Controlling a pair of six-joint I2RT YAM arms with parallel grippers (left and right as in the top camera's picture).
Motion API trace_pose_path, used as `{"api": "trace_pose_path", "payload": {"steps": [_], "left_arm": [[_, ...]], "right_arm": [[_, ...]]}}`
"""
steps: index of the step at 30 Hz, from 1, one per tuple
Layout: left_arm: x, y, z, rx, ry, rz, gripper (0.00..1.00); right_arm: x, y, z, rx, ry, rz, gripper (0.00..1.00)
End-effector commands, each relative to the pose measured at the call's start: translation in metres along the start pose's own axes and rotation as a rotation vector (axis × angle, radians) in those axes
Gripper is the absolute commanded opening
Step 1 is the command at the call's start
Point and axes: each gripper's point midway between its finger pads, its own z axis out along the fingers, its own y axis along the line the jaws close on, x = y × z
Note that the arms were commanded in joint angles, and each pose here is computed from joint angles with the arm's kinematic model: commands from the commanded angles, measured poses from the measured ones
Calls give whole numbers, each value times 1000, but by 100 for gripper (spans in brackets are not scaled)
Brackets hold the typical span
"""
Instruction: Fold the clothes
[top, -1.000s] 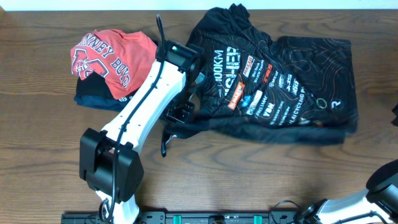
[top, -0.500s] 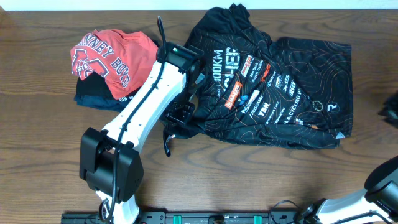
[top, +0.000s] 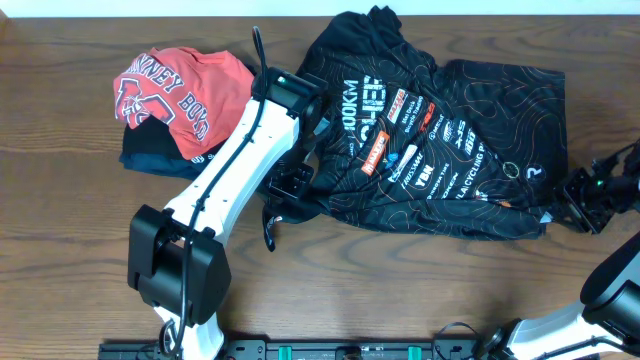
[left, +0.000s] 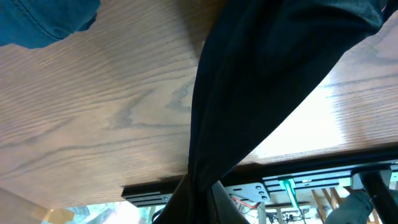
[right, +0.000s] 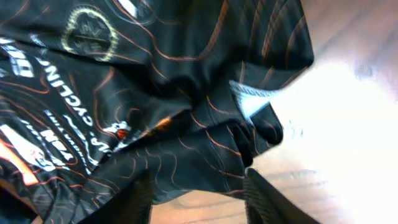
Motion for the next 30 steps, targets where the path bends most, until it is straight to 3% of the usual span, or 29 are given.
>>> {"api": "trace_pose_path", "payload": {"steps": [1,5,9,10,13,14,23,30], "left_arm": [[3,1,-5,13,-16,-7,8],[4,1,-5,13,-14,-7,8],[4,1,-5,13,-14,-7,7],[4,1,-5,13,-14,-7,7],[4,1,-5,12,-12,-7,7],[5,1,-5,12,-9,-6,8],[10,2,-5,11,10,-2,7],[19,2,-5,9,49,-16,7]], "right_arm": [[13,-7,12,38,39,-13,51],[27,-11,30,40,71,-13,54],[33,-9,41,7,83,-14,48],[33,-9,41,8,83,-14,42],[31,-11,36,9,78,-5,5],[28,-11,33,7,71,-1,1],[0,-25,-69,-35,-90,74,1],[19,-59,-111,81,-170,153,1]]}}
